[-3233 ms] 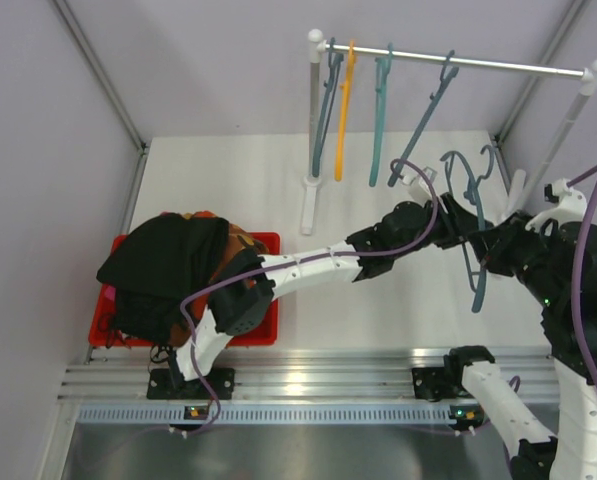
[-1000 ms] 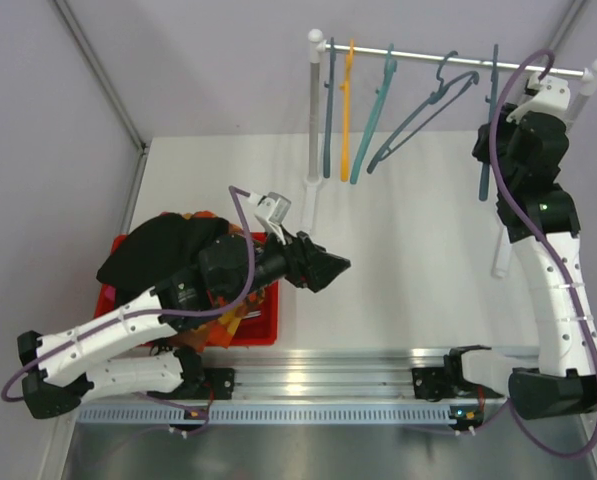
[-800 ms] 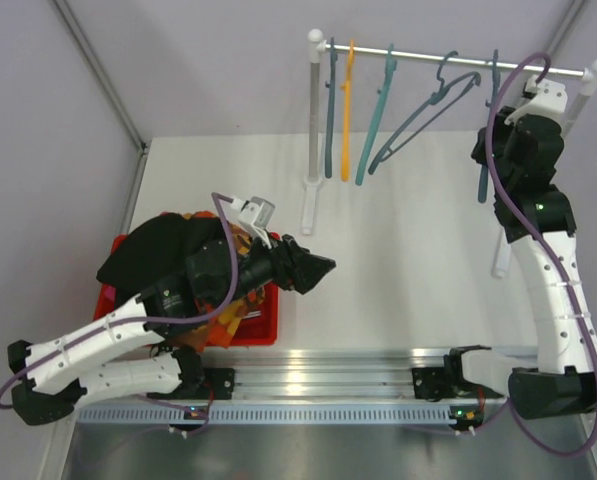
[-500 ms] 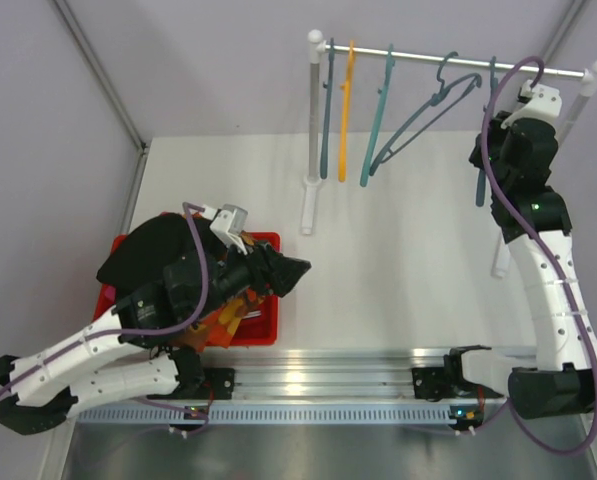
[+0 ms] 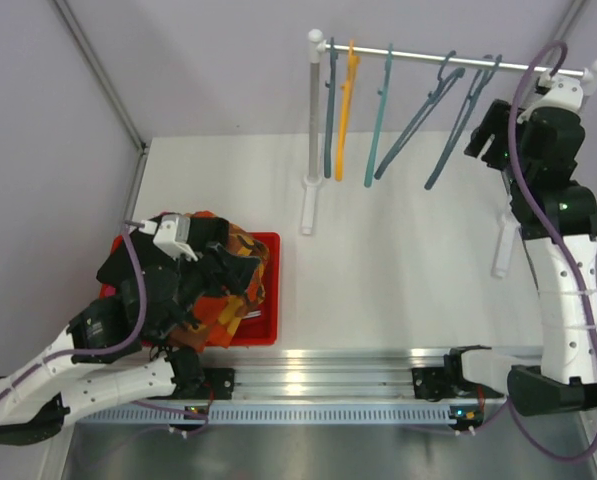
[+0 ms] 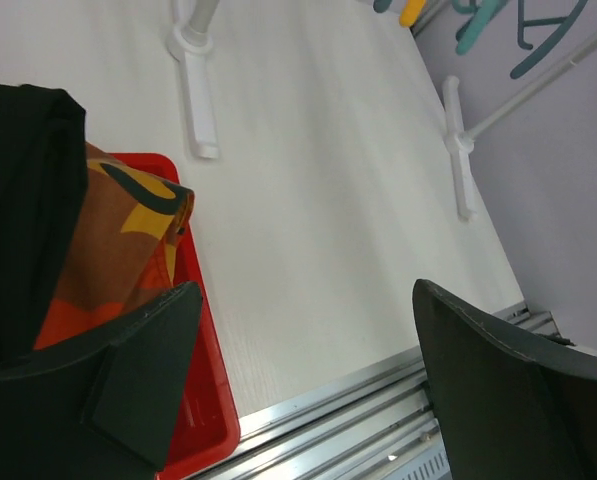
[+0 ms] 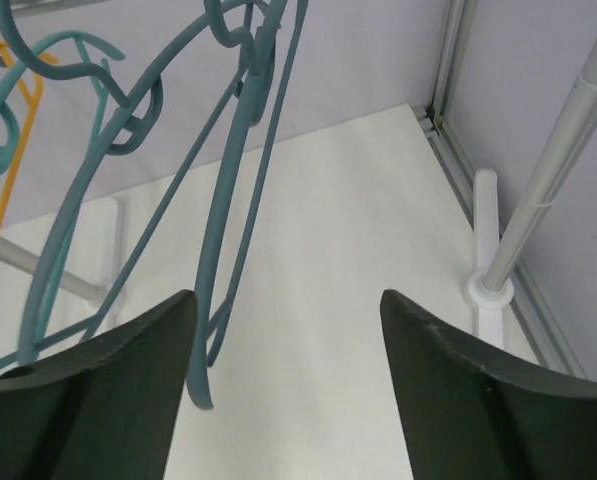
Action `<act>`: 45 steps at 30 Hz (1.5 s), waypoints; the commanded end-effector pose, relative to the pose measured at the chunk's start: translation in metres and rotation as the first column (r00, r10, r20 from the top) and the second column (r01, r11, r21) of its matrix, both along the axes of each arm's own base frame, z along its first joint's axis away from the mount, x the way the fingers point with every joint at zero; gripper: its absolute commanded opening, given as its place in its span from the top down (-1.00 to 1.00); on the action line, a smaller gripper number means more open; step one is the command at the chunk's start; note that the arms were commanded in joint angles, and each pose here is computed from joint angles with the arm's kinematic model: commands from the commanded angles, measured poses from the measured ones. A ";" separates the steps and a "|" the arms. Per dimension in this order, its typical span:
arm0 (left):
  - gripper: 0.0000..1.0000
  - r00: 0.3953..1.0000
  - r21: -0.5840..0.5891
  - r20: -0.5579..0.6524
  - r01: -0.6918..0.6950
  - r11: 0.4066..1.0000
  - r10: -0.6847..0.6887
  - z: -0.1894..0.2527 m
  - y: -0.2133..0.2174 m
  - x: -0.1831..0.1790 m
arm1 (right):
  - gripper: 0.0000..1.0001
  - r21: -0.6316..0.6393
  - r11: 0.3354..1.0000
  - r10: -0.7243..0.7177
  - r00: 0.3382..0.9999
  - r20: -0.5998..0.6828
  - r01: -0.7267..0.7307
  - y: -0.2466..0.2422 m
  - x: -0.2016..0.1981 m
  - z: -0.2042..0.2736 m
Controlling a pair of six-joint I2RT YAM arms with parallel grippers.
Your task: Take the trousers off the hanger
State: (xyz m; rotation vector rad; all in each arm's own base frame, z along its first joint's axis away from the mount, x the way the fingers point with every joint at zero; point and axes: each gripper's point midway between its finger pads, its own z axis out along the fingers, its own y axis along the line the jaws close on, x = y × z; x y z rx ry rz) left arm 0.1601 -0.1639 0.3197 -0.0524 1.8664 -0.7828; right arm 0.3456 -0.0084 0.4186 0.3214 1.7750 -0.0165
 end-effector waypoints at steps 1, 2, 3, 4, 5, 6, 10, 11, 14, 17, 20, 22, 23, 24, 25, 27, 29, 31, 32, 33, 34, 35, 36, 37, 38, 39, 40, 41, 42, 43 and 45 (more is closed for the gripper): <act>-0.84 0.995 0.024 0.024 -0.101 0.995 0.101 0.016 0.029 0.004 | -0.56 0.005 1.000 -0.023 1.000 -0.015 0.023 -0.007 -0.031 0.016; -0.86 0.994 0.043 0.021 -0.111 0.993 0.110 0.014 0.033 0.004 | -0.61 0.006 1.000 -0.015 1.000 -0.017 0.016 -0.006 -0.041 0.018; -0.89 0.992 0.052 0.026 -0.126 0.991 0.125 0.013 0.036 0.006 | -0.70 0.010 1.000 -0.005 1.000 -0.008 0.005 -0.005 -0.046 0.021; -0.90 0.991 0.058 0.020 -0.133 0.989 0.133 0.010 0.037 0.006 | -0.76 0.019 1.000 0.024 1.000 -0.004 -0.024 0.000 -0.051 0.023; -0.91 0.990 0.071 0.014 -0.142 0.987 0.141 0.006 0.038 0.007 | -0.78 0.023 0.999 0.042 0.999 0.011 -0.043 0.003 -0.060 0.027; -0.91 0.989 0.080 0.010 -0.145 0.986 0.145 0.002 0.038 0.007 | -0.83 0.023 0.998 0.063 0.998 -0.005 -0.063 0.006 -0.066 0.022; -0.96 0.982 0.075 0.017 -0.187 0.980 0.186 0.003 0.043 0.011 | -0.98 0.039 0.989 0.142 0.990 -0.001 -0.142 0.018 -0.089 0.011; -0.96 0.981 0.067 0.023 -0.192 0.979 0.191 0.005 0.044 0.012 | -1.00 0.041 0.987 0.154 0.988 -0.001 -0.154 0.020 -0.098 0.001; -0.96 0.979 0.028 0.061 -0.196 0.980 0.194 0.018 0.038 0.017 | -0.99 0.066 0.981 0.181 0.983 0.032 -0.183 0.025 -0.113 -0.015; -0.96 0.985 0.058 0.066 -0.163 0.985 0.159 0.026 0.015 0.025 | -0.99 0.089 0.975 0.202 0.979 0.041 -0.205 0.029 -0.126 -0.030; -0.96 0.988 0.129 0.072 -0.146 0.981 0.138 0.031 -0.013 0.039 | -1.00 0.103 0.970 0.218 0.975 0.053 -0.222 0.033 -0.137 -0.038; -0.96 0.986 0.168 0.081 -0.161 0.973 0.149 0.039 -0.024 0.056 | -1.00 0.106 0.966 0.230 0.971 0.070 -0.236 0.035 -0.142 -0.038; -0.96 0.985 0.164 0.084 -0.161 0.973 0.149 0.045 -0.026 0.063 | -0.99 0.113 0.965 0.228 0.970 0.084 -0.236 0.035 -0.145 -0.039; -0.96 0.986 0.151 0.078 -0.161 0.975 0.150 0.051 -0.023 0.078 | -1.00 0.130 0.957 0.248 0.964 0.090 -0.259 0.040 -0.147 -0.039; -0.96 0.985 0.133 0.078 -0.166 0.977 0.157 0.056 -0.019 0.086 | -1.00 0.133 0.955 0.255 0.962 0.095 -0.266 0.041 -0.148 -0.039; -0.96 0.979 0.086 0.086 -0.193 0.977 0.186 0.073 -0.005 0.109 | -1.00 0.134 0.950 0.270 0.958 0.100 -0.281 0.044 -0.149 -0.039; -0.96 0.978 0.102 0.086 -0.200 0.974 0.191 0.080 0.004 0.118 | -0.99 0.126 0.951 0.268 0.957 0.112 -0.281 0.043 -0.150 -0.036; -0.96 0.976 0.108 0.096 -0.208 0.972 0.198 0.094 0.013 0.126 | -0.99 0.105 0.954 0.267 0.957 0.118 -0.279 0.041 -0.152 -0.033; -0.96 0.973 0.110 0.099 -0.221 0.969 0.210 0.099 0.017 0.127 | -1.00 0.094 0.954 0.271 0.953 0.135 -0.285 0.041 -0.156 -0.028; -0.96 0.971 0.115 0.100 -0.229 0.967 0.218 0.103 0.022 0.125 | -1.00 0.087 0.954 0.272 0.951 0.146 -0.286 0.041 -0.158 -0.026; -0.96 0.970 0.120 0.106 -0.231 0.966 0.219 0.105 0.025 0.122 | -0.99 0.082 0.955 0.271 0.950 0.156 -0.286 0.040 -0.160 -0.024; -0.96 0.968 0.112 0.116 -0.235 0.966 0.222 0.108 0.031 0.114 | -1.00 0.077 0.953 0.276 0.945 0.173 -0.292 0.041 -0.165 -0.021; -0.96 0.968 0.114 0.115 -0.238 0.965 0.225 0.106 0.035 0.108 | -0.99 0.075 0.953 0.277 0.944 0.181 -0.294 0.041 -0.167 -0.021; -0.96 0.965 0.115 0.117 -0.248 0.962 0.235 0.104 0.040 0.103 | -0.99 0.073 0.951 0.282 0.938 0.202 -0.301 0.041 -0.173 -0.018; -0.97 0.963 0.109 0.124 -0.255 0.961 0.241 0.097 0.049 0.091 | -0.99 0.076 0.949 0.286 0.937 0.201 -0.306 0.042 -0.175 -0.023; -0.96 0.960 0.099 0.142 -0.257 0.961 0.242 0.096 0.053 0.086 | -0.99 0.082 0.947 0.289 0.935 0.207 -0.311 0.043 -0.177 -0.026; -0.97 0.957 0.094 0.155 -0.262 0.960 0.246 0.092 0.058 0.080 | -1.00 0.076 0.943 0.298 0.923 0.242 -0.324 0.045 -0.183 -0.023; -0.97 0.954 0.090 0.166 -0.268 0.959 0.251 0.081 0.067 0.068 | -0.99 0.082 0.940 0.306 0.923 0.233 -0.332 0.047 -0.181 -0.034; -0.97 0.949 0.080 0.171 -0.281 0.956 0.265 0.076 0.072 0.063 | -1.00 0.085 0.935 0.315 0.916 0.246 -0.344 0.049 -0.183 -0.036; -0.97 0.946 0.078 0.168 -0.295 0.952 0.279 0.069 0.078 0.058 | -1.00 0.078 0.924 0.337 0.893 0.297 -0.374 0.053 -0.192 -0.031; -0.97 0.938 0.063 0.176 -0.312 0.948 0.297 0.053 0.091 0.042 | -0.99 0.103 0.910 0.355 0.883 0.307 -0.401 0.059 -0.194 -0.045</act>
